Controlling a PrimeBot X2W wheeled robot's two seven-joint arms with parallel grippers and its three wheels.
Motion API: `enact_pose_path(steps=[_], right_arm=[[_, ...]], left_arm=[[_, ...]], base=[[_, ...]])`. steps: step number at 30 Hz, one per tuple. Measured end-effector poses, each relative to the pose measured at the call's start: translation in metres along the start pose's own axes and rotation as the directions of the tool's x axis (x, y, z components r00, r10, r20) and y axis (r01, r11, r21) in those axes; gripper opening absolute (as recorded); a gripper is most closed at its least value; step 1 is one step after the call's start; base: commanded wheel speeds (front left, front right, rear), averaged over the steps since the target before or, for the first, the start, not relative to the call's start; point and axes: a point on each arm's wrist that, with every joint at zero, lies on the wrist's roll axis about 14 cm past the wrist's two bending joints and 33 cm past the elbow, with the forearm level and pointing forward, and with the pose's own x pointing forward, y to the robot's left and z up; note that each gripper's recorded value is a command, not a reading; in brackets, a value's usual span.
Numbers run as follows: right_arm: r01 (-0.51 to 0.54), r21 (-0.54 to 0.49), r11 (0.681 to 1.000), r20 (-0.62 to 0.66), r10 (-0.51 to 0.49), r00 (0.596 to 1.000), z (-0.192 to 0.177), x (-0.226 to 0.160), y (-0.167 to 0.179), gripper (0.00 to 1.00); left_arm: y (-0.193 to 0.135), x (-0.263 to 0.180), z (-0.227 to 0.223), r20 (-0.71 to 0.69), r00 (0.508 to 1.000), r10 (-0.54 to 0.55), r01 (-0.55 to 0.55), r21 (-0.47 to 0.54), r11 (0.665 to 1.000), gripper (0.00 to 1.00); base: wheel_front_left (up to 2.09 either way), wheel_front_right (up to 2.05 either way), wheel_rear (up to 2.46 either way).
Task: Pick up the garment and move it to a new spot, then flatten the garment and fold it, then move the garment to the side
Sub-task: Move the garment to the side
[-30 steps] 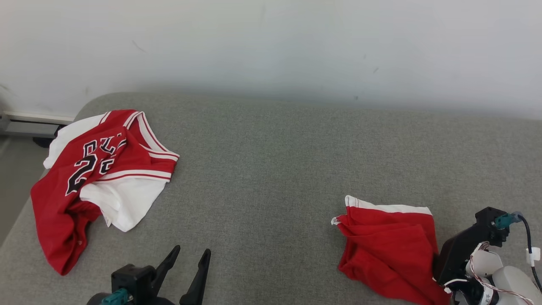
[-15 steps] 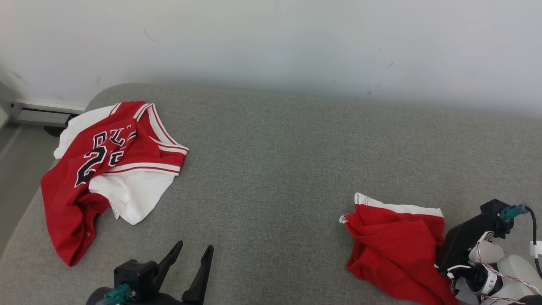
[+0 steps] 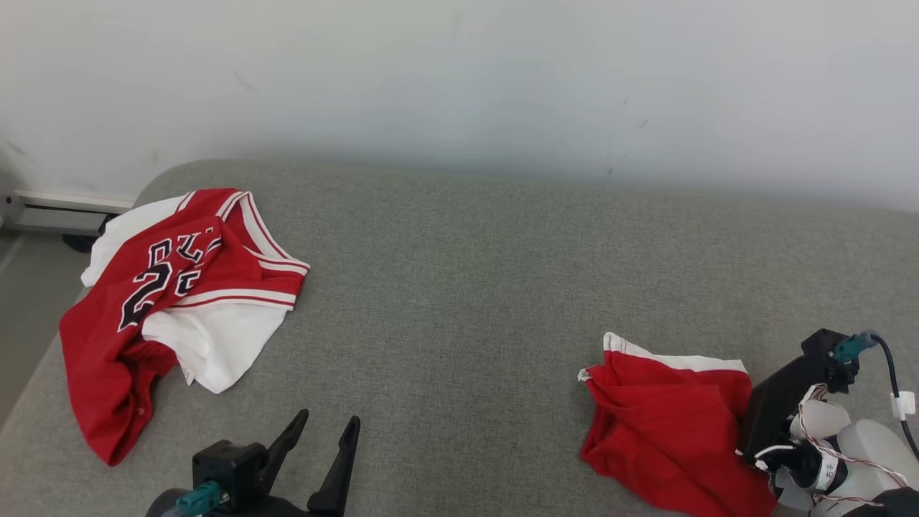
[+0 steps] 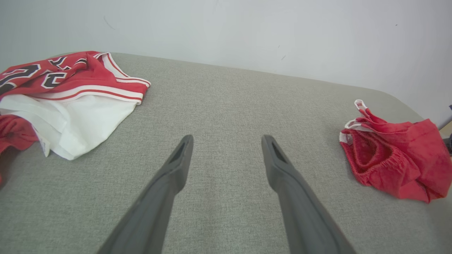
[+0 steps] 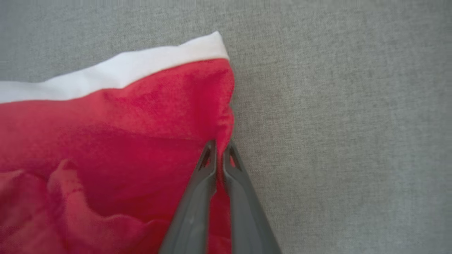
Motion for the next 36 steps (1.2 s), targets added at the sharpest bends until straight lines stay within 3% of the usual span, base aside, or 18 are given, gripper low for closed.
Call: enact_pose_path(steps=[5, 10, 19, 30, 36], right_arm=[[0.019, -0.058, 0.998, 0.106, -0.013, 0.994, 0.036, -0.016, -0.001, 0.0], [0.11, -0.16, 0.981, 0.294, -0.059, 0.954, 0.091, -0.048, -0.009, 0.0], [0.139, -0.144, 0.98, 0.455, -0.059, 0.889, 0.121, -0.079, -0.012, 0.0], [0.177, -0.076, 0.981, 0.42, -0.129, 0.898, 0.108, -0.086, -0.042, 0.0], [0.222, -0.019, 0.975, 0.381, -0.198, 0.903, 0.103, -0.085, -0.076, 0.0]], left_arm=[[-0.002, 0.0, 0.002, 0.006, 1.0, -0.006, 0.006, 0.002, 1.0, 1.0], [-0.005, -0.001, 0.004, 0.016, 1.0, -0.012, 0.012, -0.002, 1.0, 1.0], [-0.01, -0.005, 0.004, 0.03, 0.999, -0.023, 0.024, -0.008, 1.0, 1.0], [-0.017, -0.008, 0.003, 0.035, 0.998, -0.044, 0.045, -0.004, 0.999, 1.0], [-0.02, -0.006, 0.003, 0.031, 0.998, -0.062, 0.062, 0.003, 0.998, 1.0]], base=[[0.0, 0.0, 0.0], [0.0, 0.0, 0.0], [0.0, 0.0, 0.0], [0.0, 0.0, 0.0], [0.0, 0.0, 0.0]])
